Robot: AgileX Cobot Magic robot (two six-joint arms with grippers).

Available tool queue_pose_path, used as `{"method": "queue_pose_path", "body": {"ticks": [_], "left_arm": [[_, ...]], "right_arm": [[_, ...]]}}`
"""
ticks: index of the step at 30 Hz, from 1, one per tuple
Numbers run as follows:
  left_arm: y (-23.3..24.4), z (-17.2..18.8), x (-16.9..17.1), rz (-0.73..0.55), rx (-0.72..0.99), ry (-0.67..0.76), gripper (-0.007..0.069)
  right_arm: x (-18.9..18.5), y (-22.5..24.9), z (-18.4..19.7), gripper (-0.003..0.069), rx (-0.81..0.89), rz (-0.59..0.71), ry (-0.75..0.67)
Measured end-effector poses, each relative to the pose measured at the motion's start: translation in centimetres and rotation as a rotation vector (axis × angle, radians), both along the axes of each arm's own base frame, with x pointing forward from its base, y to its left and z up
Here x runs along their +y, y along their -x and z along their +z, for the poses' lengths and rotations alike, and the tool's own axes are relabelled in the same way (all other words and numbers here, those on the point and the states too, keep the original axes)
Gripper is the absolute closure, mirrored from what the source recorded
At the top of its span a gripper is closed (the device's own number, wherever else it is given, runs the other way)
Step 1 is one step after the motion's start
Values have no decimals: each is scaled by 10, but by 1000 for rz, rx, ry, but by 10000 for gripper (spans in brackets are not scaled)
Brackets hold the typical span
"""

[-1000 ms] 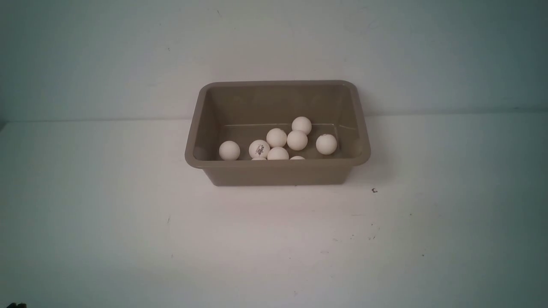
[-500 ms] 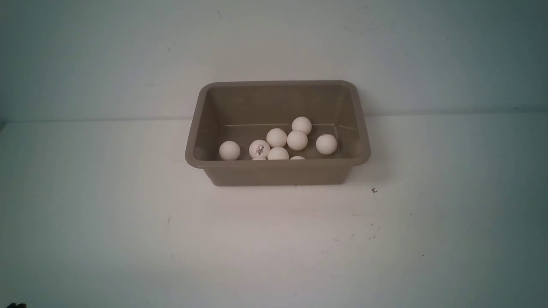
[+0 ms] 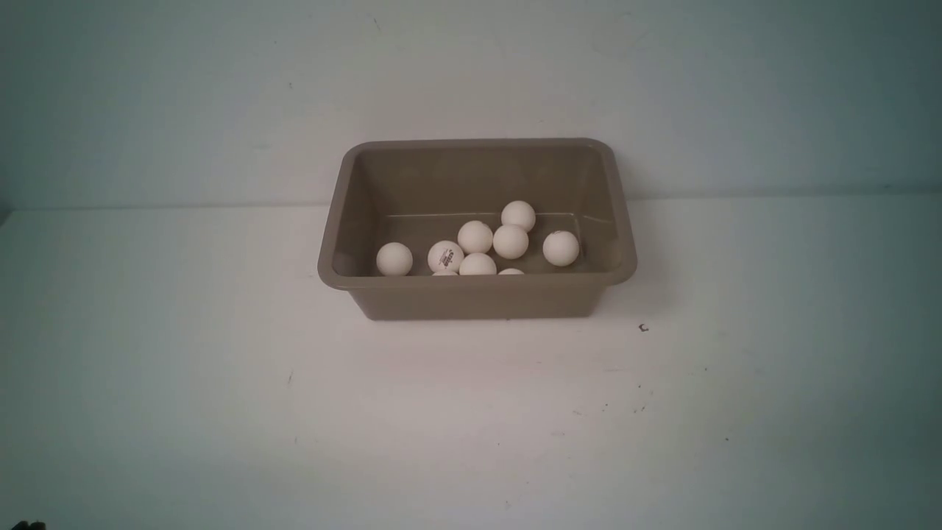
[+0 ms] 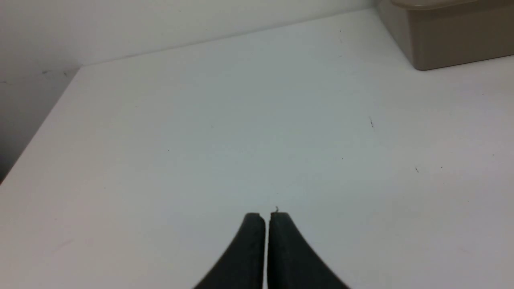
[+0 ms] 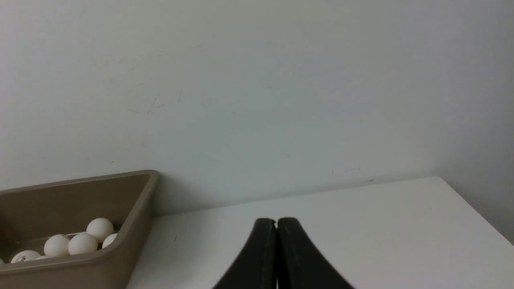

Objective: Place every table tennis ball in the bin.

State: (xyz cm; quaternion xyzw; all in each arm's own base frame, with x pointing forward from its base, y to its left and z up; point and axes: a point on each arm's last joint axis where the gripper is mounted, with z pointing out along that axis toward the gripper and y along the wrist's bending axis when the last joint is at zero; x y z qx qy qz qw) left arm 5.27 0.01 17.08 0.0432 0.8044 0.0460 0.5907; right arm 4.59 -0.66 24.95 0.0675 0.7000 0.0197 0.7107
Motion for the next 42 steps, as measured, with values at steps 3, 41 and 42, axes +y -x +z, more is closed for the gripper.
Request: {"method": "queue_pose_path", "body": {"ticks": [3,41,42], "left_arm": [[0,0,0,0,0,1,629],[0,0,0,3,1,10,629],[0,0,0,3,1,10,629]], "right_arm": [[0,-3,-21,676,39,3,6],[-1,-9,-68,676,199,-23,-33],[-1,-9,-68,676,199,-23,-33]]}}
